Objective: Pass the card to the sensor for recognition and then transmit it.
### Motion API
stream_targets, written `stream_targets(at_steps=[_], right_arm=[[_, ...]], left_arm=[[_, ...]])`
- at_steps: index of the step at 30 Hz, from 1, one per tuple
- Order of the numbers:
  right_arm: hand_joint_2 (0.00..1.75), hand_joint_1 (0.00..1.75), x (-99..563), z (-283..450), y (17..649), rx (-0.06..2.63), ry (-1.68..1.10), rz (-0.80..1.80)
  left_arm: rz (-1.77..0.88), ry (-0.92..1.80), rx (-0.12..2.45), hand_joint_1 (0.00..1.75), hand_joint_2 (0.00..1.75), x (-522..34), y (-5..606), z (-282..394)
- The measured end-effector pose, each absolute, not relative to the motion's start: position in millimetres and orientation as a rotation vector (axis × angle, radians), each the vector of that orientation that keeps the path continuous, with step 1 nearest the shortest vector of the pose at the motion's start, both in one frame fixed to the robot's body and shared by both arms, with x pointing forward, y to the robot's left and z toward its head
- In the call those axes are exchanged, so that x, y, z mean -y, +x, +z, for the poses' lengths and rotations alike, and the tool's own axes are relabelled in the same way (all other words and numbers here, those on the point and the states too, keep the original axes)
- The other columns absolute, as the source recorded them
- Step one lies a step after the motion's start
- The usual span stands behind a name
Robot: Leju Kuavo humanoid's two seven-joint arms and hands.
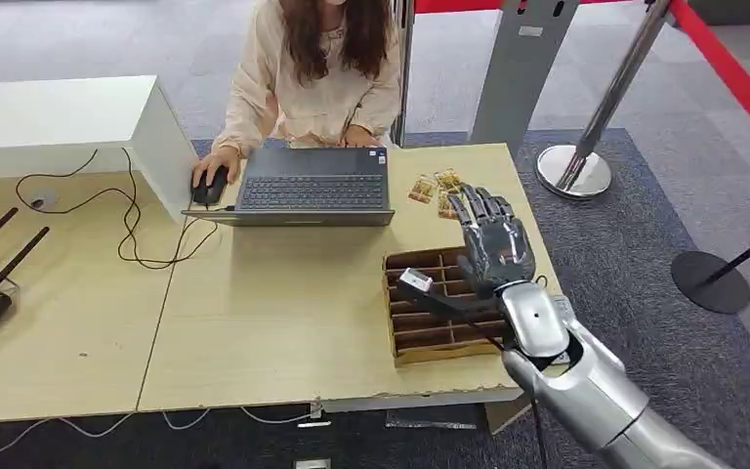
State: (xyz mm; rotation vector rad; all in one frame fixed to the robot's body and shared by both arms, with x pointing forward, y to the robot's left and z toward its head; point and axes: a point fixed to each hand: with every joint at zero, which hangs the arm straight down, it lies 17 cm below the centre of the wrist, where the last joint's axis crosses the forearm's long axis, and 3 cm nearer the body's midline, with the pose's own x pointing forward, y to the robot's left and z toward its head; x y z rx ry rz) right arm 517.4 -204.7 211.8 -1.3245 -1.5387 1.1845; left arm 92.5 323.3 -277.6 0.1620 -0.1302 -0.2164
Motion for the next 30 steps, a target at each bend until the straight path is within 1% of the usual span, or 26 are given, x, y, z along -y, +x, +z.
stream_targets(at_steps=[3, 8, 14, 15, 18, 30], right_arm=[[1.75, 0.21, 205, 206, 515, 1.53, -1.314, 1.193], [1.75, 0.23, 209, 196, 512, 1.506, -1.306, 1.213], [1.75, 0.28, 213, 190, 511, 1.481, -1.318, 1.238], [1.75, 0.31, 214, 190, 511, 1.476, -1.331, 1.244], [1.75, 0.35, 219, 191, 512, 1.457, -1.369, 1.255], [1.75, 0.38, 244, 198, 514, 1.425, -1.42, 1.235]], left_arm=[[-0.216, 0.162, 0.13, 0.0, 0.0, -324, 92, -278], [-0.215, 0.167, 0.128, 0.0, 0.0, -327, 91, -278], [-0.213, 0.169, 0.126, 0.0, 0.0, -328, 90, -278], [-0.211, 0.169, 0.126, 0.0, 0.0, -328, 90, -278], [-0.211, 0.17, 0.126, 0.0, 0.0, -328, 90, -278], [-0.21, 0.174, 0.125, 0.0, 0.0, -330, 88, -278]])
